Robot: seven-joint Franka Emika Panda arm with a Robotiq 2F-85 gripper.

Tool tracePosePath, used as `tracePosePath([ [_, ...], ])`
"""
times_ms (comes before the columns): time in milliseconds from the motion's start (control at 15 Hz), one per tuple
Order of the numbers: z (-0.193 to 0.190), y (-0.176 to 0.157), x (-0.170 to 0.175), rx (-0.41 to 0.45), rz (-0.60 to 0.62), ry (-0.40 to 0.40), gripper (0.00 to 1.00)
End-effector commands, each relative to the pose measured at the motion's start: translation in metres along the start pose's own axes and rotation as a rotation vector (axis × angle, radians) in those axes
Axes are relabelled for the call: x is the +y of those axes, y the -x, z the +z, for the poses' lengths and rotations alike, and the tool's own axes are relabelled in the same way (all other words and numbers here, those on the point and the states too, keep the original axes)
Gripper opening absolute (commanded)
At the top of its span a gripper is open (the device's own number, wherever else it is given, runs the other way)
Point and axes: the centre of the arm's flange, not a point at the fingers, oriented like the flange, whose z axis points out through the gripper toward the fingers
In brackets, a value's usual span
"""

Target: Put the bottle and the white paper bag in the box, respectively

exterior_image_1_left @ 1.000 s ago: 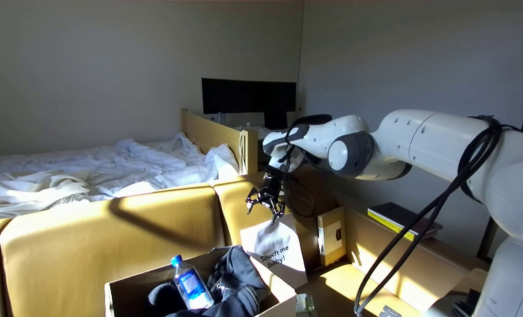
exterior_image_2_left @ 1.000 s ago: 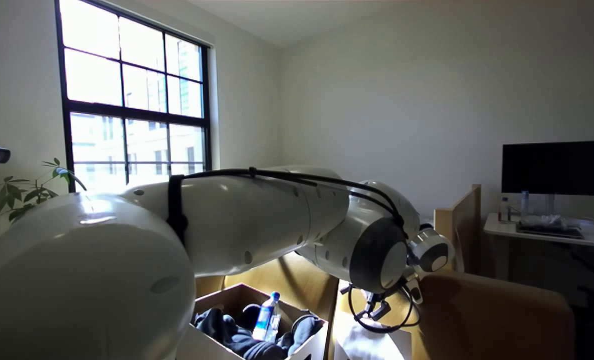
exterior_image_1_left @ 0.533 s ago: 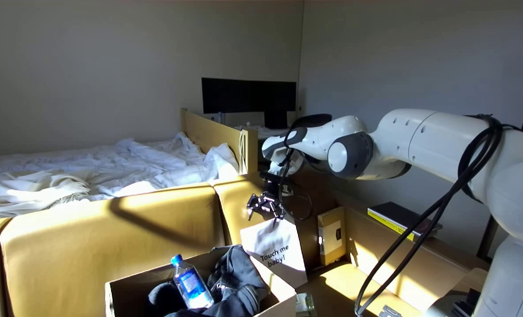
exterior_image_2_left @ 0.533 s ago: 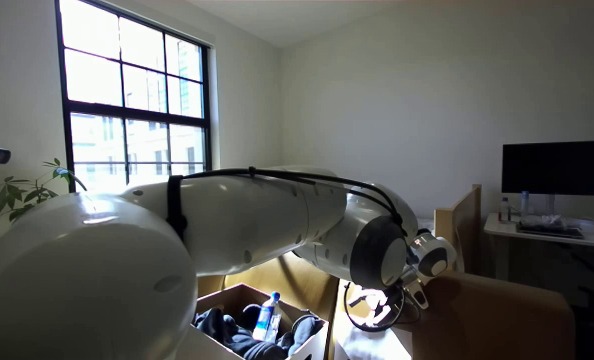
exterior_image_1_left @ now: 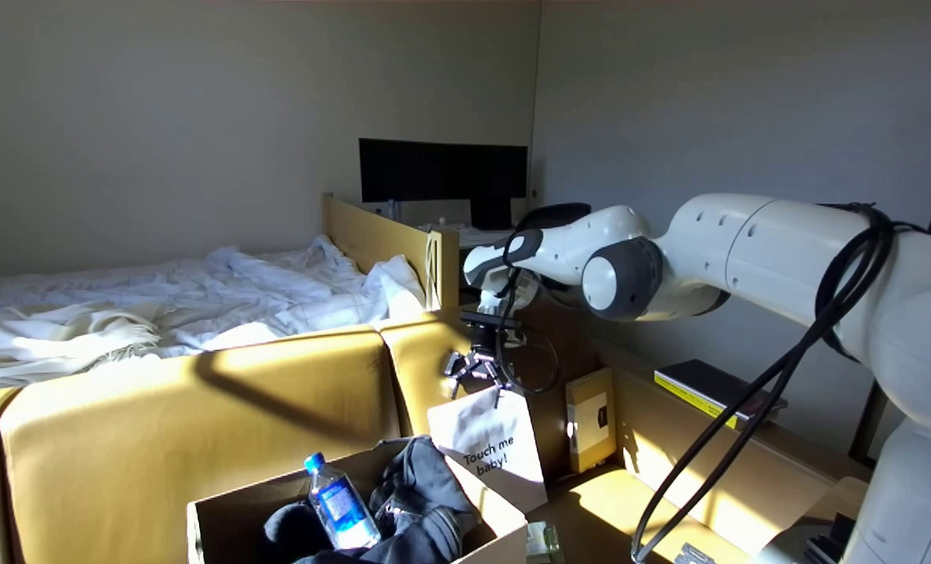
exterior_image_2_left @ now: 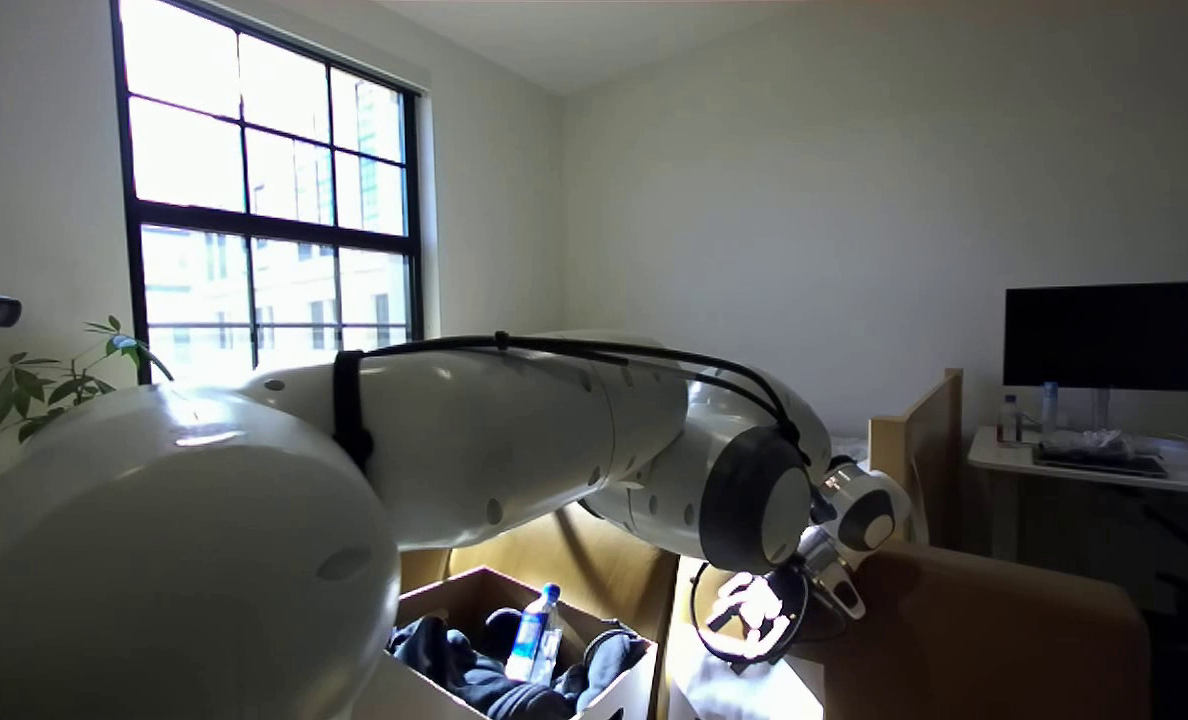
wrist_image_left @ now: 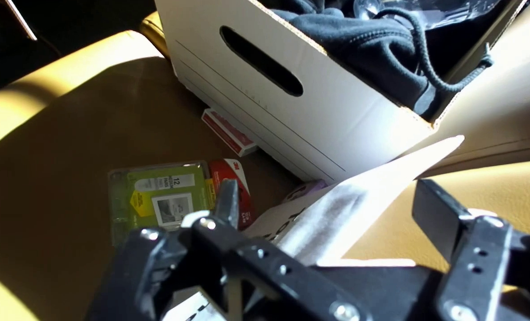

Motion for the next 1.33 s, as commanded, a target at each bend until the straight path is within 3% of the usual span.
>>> tracePosePath([
  [0,0.024,-0.046,0.027,0.148,0.068,0.002,1.00],
  [467,0.028,-0.066,0.054,0.237,0.110,0.115,1.00],
  [533,0.028,-0.067,0.054,0.246,0.116,0.127,0.75],
  [733,0.025,-0.065,0.051,0.276,0.118,0.149,0.61],
  [1267,0.024,-0.034,0.046,0.311,0.169,0.198,0.08],
])
